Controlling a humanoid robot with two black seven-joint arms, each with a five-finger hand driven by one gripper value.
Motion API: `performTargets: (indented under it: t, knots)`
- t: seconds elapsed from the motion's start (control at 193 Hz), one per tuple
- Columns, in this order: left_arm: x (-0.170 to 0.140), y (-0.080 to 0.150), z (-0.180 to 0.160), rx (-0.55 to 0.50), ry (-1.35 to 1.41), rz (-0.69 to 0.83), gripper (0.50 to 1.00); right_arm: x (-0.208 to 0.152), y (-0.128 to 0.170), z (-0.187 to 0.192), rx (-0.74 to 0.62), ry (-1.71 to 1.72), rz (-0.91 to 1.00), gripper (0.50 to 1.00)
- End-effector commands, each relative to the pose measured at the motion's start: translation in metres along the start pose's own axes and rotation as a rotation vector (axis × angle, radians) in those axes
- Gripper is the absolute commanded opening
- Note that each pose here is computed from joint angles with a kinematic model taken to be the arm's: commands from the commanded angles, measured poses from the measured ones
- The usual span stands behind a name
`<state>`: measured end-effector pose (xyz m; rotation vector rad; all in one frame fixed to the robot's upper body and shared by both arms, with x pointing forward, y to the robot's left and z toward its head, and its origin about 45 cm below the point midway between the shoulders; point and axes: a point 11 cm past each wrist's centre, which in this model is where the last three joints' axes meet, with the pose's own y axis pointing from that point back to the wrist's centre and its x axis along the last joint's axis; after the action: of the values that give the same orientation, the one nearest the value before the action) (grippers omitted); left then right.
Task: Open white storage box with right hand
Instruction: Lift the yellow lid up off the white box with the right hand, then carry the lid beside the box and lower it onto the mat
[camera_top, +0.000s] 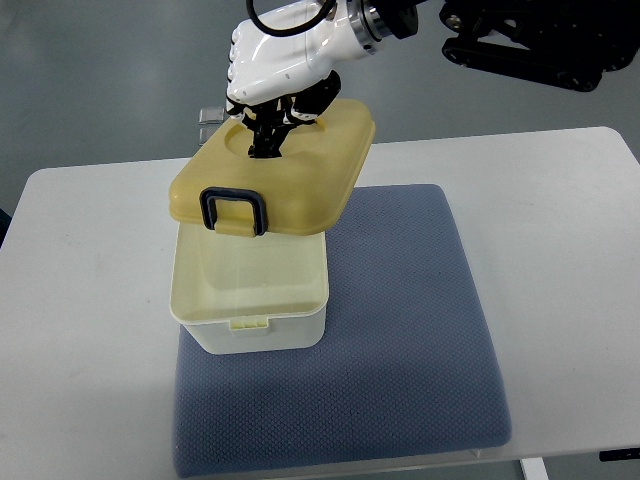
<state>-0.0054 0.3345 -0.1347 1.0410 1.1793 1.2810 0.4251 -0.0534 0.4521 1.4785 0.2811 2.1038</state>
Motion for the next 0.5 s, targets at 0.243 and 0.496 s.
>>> performTargets:
  t: [0.243, 0.496]
  knots:
    - [0.0, 0.0, 0.0, -0.001, -0.001, 0.0, 1.0, -0.046, 0.047, 0.011, -0.065, -0.04, 0.018, 0.5]
    - [0.0, 0.0, 0.0, 0.001, 0.0, 0.0, 1.0, -0.092, 0.058, 0.0, -0.068, -0.093, 0.032, 0.5]
